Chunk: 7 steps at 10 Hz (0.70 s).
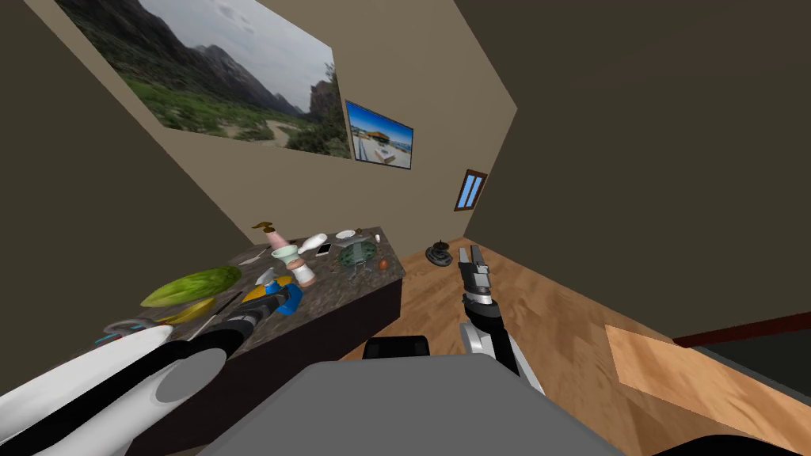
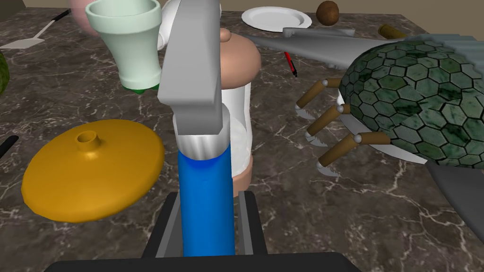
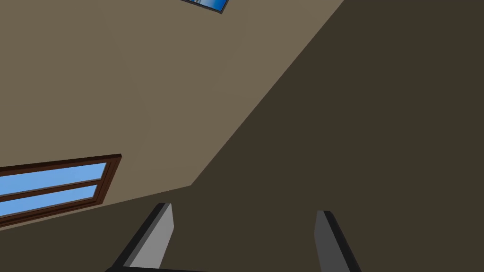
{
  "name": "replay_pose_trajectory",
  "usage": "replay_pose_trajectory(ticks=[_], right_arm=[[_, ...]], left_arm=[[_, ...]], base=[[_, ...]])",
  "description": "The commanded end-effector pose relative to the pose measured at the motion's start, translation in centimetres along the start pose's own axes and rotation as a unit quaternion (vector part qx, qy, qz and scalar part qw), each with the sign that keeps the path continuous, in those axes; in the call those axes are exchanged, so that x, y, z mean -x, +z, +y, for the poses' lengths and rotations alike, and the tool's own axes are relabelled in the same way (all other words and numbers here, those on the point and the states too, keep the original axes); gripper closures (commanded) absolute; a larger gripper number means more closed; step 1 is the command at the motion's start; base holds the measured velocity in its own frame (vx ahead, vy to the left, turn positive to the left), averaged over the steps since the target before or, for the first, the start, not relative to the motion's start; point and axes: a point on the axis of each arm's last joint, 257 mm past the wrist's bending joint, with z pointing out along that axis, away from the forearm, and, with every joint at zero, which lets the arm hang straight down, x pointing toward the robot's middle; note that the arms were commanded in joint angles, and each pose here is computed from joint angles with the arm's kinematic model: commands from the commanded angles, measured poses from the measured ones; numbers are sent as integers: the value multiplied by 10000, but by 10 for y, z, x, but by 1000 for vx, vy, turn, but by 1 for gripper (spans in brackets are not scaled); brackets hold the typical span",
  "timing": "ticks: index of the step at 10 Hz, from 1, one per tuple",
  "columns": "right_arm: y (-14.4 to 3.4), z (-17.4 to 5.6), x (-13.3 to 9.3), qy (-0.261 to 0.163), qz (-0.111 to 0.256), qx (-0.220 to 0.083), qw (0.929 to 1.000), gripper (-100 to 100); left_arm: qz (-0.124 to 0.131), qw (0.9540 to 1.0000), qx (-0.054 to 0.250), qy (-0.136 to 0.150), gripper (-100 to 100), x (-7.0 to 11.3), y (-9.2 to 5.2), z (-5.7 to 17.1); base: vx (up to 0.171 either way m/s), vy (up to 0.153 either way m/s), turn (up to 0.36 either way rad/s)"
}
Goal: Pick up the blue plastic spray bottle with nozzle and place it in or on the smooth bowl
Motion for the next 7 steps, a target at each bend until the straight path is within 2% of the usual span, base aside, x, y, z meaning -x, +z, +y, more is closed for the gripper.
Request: replay_pose_trajectory(ticks=[1,2,3,4,7], right_arm=[[0,0,0,0,0,0,10000,0],[0,0,0,0,0,0,10000,0],[0,0,0,1,0,1,10000,0],[0,0,0,1,0,1,10000,0],[0,0,0,2,0,2,10000,0]], left_arm=[[13,9999,112,28,100,0,-8,17],[8,10000,68,17,100,1,-5,10],[8,10000,76,22,0,1,-6,11],[-93,9996,243,62,100,1,-10,15],[-265,9984,497,109,100,1,-18,22]], base=[[68,50,179],[30,15,36],[0,0,0],[-79,-7,11],[-165,-2,4]])
